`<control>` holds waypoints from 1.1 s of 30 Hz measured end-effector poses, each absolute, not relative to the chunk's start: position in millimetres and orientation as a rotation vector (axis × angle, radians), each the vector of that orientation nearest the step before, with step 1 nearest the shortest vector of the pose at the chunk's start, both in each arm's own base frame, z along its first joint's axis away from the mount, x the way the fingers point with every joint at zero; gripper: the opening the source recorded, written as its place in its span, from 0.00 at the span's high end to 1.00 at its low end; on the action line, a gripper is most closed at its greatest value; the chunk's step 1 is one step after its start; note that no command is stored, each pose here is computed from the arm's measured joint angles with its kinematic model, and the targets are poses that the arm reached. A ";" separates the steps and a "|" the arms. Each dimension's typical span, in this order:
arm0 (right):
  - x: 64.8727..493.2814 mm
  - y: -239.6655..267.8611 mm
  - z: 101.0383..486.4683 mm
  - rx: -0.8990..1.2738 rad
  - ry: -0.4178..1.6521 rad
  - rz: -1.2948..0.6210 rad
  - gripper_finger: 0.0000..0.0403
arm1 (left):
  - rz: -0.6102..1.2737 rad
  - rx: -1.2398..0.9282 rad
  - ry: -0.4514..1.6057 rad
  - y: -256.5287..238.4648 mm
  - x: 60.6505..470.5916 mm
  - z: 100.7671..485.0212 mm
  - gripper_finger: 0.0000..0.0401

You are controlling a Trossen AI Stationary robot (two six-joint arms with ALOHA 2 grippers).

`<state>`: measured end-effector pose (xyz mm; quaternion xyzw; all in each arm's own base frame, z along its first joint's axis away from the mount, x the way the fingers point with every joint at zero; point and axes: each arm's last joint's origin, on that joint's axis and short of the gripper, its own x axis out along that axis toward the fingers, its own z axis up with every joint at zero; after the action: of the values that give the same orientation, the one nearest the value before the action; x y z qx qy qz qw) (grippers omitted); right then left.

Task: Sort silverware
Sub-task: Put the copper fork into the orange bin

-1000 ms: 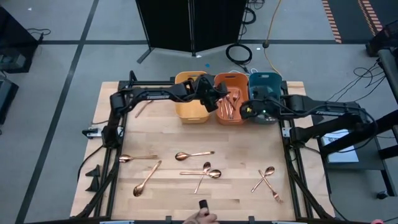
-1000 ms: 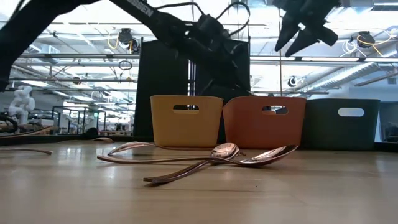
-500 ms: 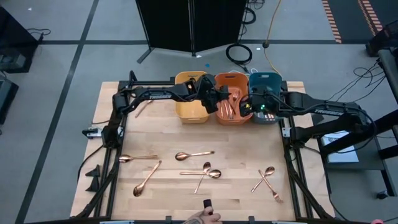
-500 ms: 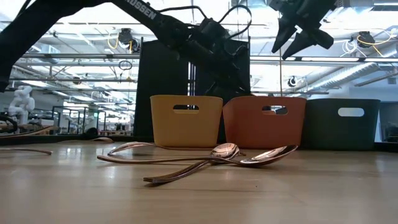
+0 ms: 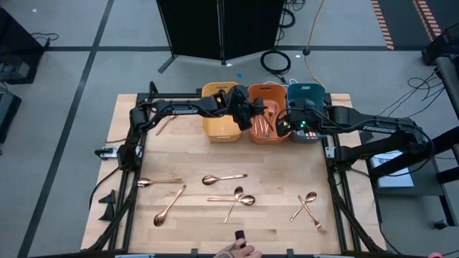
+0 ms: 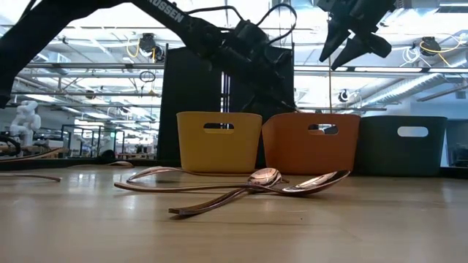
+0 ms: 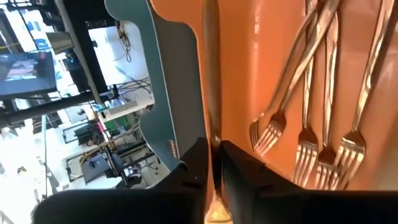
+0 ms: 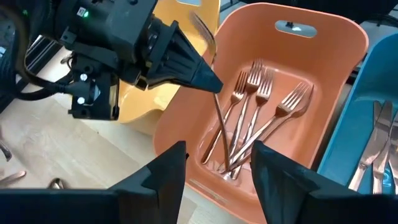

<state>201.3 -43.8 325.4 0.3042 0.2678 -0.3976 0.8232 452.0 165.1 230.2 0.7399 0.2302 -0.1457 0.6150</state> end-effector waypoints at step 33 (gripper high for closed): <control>199.8 -23.9 358.9 0.757 0.660 -0.375 0.58 | -0.092 0.750 0.344 56.2 461.3 291.1 0.75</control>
<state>199.8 -23.9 358.9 0.3606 0.3145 -0.1786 0.8597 461.3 56.2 291.1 0.3642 0.1672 -0.0445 0.9151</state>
